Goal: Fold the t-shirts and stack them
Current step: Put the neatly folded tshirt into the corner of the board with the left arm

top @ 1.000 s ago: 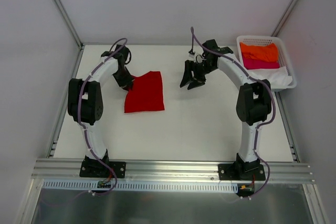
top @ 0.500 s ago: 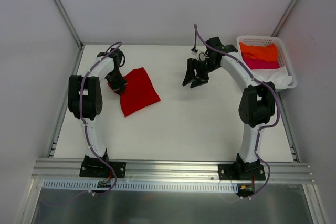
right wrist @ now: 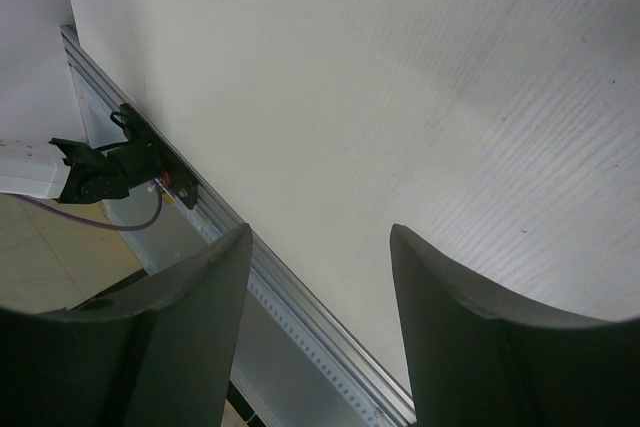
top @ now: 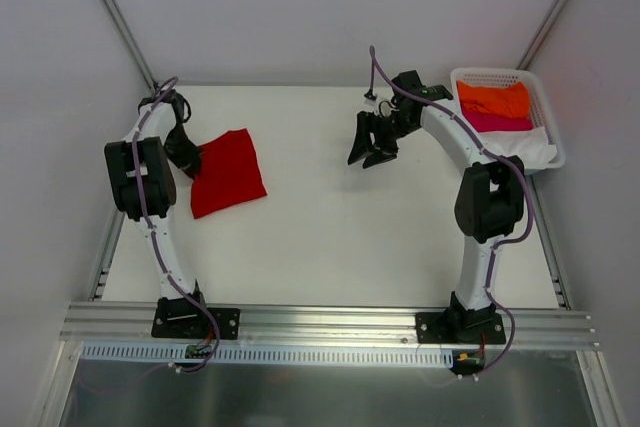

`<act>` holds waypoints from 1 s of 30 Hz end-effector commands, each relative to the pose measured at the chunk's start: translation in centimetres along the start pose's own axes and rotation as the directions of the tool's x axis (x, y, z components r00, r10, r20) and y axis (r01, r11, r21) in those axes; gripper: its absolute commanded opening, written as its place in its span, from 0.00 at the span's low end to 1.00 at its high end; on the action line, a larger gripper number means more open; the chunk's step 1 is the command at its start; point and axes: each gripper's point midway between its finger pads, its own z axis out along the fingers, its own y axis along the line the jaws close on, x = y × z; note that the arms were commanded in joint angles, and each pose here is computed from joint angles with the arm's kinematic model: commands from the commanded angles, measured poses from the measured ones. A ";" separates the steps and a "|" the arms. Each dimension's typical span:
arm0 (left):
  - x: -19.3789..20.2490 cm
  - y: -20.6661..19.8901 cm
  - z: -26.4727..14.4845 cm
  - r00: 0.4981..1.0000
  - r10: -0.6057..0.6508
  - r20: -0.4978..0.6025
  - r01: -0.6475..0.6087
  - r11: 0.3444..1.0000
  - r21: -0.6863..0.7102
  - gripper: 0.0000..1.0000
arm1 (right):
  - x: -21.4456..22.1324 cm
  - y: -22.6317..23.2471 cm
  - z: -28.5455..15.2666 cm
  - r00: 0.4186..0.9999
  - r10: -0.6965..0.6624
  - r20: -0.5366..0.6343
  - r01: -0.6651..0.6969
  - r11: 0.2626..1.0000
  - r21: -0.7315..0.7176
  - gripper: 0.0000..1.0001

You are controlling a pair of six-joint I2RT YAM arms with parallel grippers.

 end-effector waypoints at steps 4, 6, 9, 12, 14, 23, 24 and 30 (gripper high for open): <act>-3.6 0.1 0.2 1.000 -0.002 -0.004 0.002 1.000 0.009 0.00 | 0.8 0.2 -0.8 1.000 -0.006 -0.008 0.006 1.000 0.007 0.61; -4.4 0.0 0.9 1.000 0.006 -0.004 -0.006 1.000 -0.002 0.00 | 0.9 0.1 -0.7 1.000 -0.002 -0.014 0.002 1.000 0.008 0.61; -6.8 -0.4 0.7 0.999 -0.007 0.032 0.007 1.000 -0.005 0.00 | 1.1 0.1 -0.6 1.000 0.004 -0.025 -0.004 1.000 0.008 0.61; -9.9 -0.9 -0.8 0.995 -0.049 0.087 0.047 0.999 0.019 0.00 | 1.4 0.0 -0.7 0.999 0.009 -0.033 -0.009 1.000 0.012 0.61; -10.9 -0.3 -1.1 0.992 -0.071 0.108 0.071 0.997 0.002 0.00 | 1.6 0.0 -0.7 0.999 0.010 -0.037 -0.010 1.000 0.017 0.61; -14.2 4.3 -2.3 0.965 -0.167 0.205 0.183 0.981 -0.062 0.00 | 2.3 -0.8 -0.4 0.997 0.031 -0.063 -0.029 0.999 0.042 0.61; -14.4 4.8 -2.2 0.963 -0.173 0.208 0.191 0.979 -0.070 0.00 | 2.3 -0.8 -0.4 0.997 0.036 -0.061 -0.033 0.999 0.041 0.61; -15.9 5.9 -2.7 0.950 -0.197 0.242 0.219 0.973 -0.068 0.01 | 2.2 -1.0 -0.1 0.997 0.045 -0.068 -0.042 0.998 0.041 0.61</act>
